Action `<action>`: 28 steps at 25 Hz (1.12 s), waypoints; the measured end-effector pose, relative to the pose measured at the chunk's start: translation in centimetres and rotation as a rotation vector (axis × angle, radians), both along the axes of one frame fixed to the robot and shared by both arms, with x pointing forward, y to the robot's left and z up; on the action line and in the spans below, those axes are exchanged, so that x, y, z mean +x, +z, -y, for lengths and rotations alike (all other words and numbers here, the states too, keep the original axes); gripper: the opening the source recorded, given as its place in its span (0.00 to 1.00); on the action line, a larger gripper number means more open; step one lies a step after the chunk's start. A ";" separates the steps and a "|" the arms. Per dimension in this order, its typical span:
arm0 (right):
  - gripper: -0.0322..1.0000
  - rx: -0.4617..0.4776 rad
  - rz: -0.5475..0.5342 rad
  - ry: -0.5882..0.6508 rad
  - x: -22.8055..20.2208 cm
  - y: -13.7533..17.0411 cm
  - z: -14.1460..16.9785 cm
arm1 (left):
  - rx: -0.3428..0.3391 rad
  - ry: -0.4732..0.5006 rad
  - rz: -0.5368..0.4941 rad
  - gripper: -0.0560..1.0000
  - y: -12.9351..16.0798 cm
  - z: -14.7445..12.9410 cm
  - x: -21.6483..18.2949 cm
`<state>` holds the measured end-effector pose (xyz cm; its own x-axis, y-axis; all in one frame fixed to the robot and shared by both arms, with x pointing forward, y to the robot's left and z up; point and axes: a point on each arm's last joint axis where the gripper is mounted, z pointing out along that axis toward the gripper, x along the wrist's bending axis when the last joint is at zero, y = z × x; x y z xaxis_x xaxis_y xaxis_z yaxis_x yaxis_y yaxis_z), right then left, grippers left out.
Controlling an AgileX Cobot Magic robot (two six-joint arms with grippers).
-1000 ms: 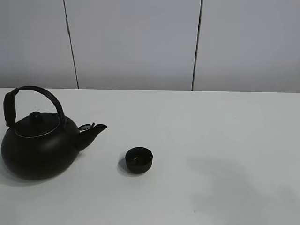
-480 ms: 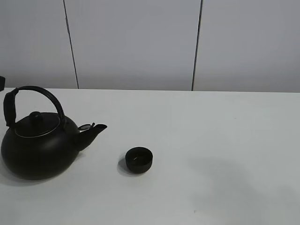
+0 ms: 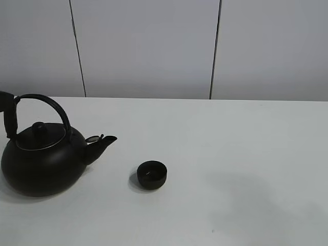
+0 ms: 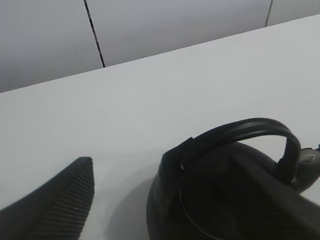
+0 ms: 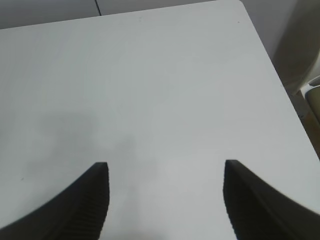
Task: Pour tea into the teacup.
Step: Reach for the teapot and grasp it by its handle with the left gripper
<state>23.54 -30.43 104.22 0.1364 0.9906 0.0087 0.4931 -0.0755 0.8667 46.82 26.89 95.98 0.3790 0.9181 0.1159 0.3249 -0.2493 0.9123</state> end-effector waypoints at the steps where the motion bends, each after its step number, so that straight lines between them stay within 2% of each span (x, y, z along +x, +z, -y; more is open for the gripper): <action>1: 0.47 0.000 0.000 0.000 0.0 0.0 0.0 | 0.004 -0.006 -0.001 0.56 0.0 0.0 0.0; 5: 0.47 0.000 0.000 0.000 0.0 0.0 0.0 | -0.005 -0.004 -0.036 0.56 -0.7 0.1 0.1; 7: 0.47 0.000 0.000 0.000 0.0 0.0 0.0 | -0.035 0.000 -0.068 0.56 -1.5 0.2 0.4; 10: 0.47 0.000 0.000 0.000 0.0 0.0 0.0 | -0.080 -0.021 -0.063 0.56 -2.3 0.5 0.9; 13: 0.47 0.000 0.000 0.000 0.0 0.0 0.0 | -0.101 -0.020 -0.087 0.56 -3.3 0.6 1.2; 20: 0.47 0.001 0.001 0.001 0.0 0.0 0.0 | -0.127 0.026 -0.050 0.56 -4.0 0.3 2.0; 28: 0.47 0.001 0.001 0.001 0.0 0.0 0.0 | -0.141 0.035 -0.010 0.56 -4.9 0.3 2.6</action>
<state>23.54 -30.42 104.23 0.1358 0.9907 0.0096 0.4923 -0.0759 0.8671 49.46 26.63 91.05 0.3470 0.9377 -0.0190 0.3405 -0.1071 0.9341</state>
